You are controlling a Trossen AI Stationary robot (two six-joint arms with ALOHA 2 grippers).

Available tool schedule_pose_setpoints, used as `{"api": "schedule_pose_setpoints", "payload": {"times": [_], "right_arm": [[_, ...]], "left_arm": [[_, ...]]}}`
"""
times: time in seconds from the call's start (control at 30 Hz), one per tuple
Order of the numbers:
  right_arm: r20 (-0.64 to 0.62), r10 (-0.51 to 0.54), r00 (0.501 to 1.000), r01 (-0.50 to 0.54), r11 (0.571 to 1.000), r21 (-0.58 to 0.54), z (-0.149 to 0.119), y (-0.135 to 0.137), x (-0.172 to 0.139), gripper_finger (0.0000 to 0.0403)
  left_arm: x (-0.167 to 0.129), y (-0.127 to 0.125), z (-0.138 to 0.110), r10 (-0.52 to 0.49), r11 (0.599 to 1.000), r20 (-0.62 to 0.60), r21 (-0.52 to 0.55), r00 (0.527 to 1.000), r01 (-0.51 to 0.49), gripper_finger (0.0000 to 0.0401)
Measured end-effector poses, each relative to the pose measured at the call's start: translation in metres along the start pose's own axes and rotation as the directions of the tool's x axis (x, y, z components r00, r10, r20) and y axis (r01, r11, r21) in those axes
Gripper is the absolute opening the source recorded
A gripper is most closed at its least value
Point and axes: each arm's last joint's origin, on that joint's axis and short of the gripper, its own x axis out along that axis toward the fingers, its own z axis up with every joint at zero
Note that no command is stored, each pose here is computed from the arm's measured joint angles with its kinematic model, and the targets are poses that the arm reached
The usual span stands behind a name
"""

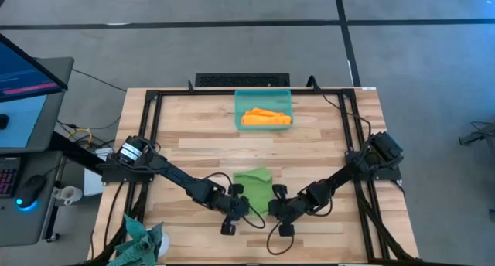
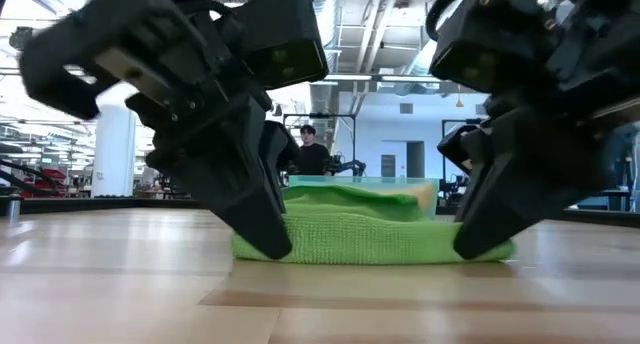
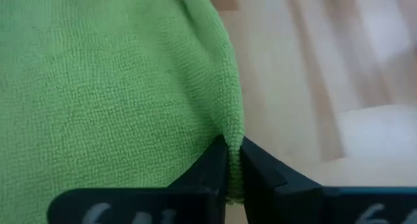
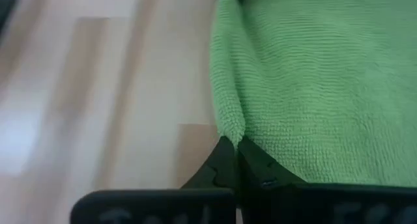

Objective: Roll microfiber towels into tight, uniform cylinder then place into a basket
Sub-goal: Roll the green microfiber towel

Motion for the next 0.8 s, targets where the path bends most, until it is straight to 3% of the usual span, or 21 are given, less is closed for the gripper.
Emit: {"api": "schedule_pose_setpoints", "payload": {"times": [0.2,0.43,0.57,0.8], "right_arm": [[-0.006,0.095,0.995,-0.095,0.995,-0.032,0.008,0.014,-0.002,0.0019],[-0.001,0.168,0.986,-0.168,0.985,-0.048,0.017,0.024,-0.006,0.0009],[-0.018,0.195,0.981,-0.195,0.981,-0.003,0.019,0.023,-0.006,0.0011],[-0.060,0.266,0.962,-0.257,0.957,0.132,0.025,0.006,-0.004,0.0014]], "left_arm": [[-0.002,-0.010,0.009,-0.081,0.997,-0.003,0.007,0.997,0.081,0.0020],[-0.009,-0.024,0.018,-0.083,0.997,-0.042,-0.002,0.996,0.083,0.0018],[-0.011,-0.025,0.024,-0.118,0.985,-0.044,-0.133,0.992,0.111,0.0017],[-0.013,-0.016,0.025,-0.205,0.923,-0.094,-0.348,0.974,0.161,0.0017]]}}
